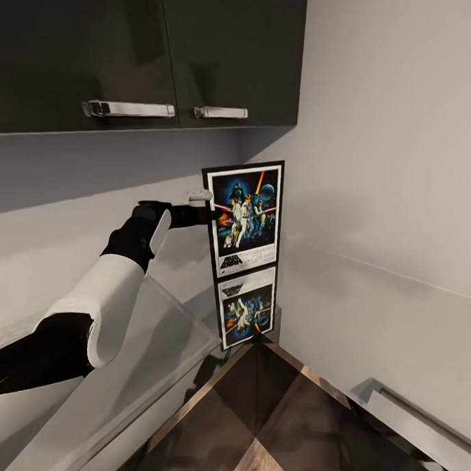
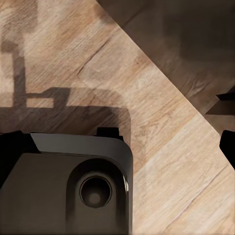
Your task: Pick up the poster from the kitchen countertop and hang it on one of the wall nails in the kitchen.
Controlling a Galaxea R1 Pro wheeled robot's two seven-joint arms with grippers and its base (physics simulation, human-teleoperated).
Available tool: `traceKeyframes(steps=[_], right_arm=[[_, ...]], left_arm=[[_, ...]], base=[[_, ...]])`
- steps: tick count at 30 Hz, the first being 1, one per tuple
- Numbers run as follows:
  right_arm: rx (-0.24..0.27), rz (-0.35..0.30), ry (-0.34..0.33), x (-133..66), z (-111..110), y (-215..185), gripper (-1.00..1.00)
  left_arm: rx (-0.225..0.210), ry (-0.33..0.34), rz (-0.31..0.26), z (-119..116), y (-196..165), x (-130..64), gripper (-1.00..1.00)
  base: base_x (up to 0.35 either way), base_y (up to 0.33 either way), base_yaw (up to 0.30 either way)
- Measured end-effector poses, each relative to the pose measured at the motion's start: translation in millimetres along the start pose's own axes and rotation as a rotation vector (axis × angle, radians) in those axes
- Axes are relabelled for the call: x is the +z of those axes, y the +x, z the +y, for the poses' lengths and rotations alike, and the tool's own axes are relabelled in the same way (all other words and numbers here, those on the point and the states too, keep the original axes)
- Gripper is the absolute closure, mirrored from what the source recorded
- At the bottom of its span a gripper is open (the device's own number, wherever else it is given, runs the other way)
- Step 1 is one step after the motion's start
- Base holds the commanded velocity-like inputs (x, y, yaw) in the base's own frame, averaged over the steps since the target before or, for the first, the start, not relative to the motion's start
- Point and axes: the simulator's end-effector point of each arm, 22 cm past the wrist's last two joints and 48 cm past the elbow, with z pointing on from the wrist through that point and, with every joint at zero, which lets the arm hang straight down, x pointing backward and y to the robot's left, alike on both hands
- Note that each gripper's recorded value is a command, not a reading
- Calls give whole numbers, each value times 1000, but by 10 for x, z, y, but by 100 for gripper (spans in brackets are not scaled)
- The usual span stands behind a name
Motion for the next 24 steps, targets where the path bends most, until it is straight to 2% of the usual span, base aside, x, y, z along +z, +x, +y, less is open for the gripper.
traceKeyframes(steps=[3, 15, 19, 24], right_arm=[[0, 5, 0, -2, 1, 19, -100], [-2, 24, -1, -9, 4, 93, -100], [-3, 30, -2, -12, 5, 118, -100], [-4, 39, -2, -15, 7, 148, -100]], left_arm=[[-2, 0, 2, 9, 18, 21, -100], [17, -1, -30, 15, -333, 16, -100], [10, -3, 1, 27, -371, 44, -100], [8, -3, 10, 44, -356, 82, -100]], base=[[0, 0, 0], [0, 0, 0], [0, 0, 0], [0, 0, 0]])
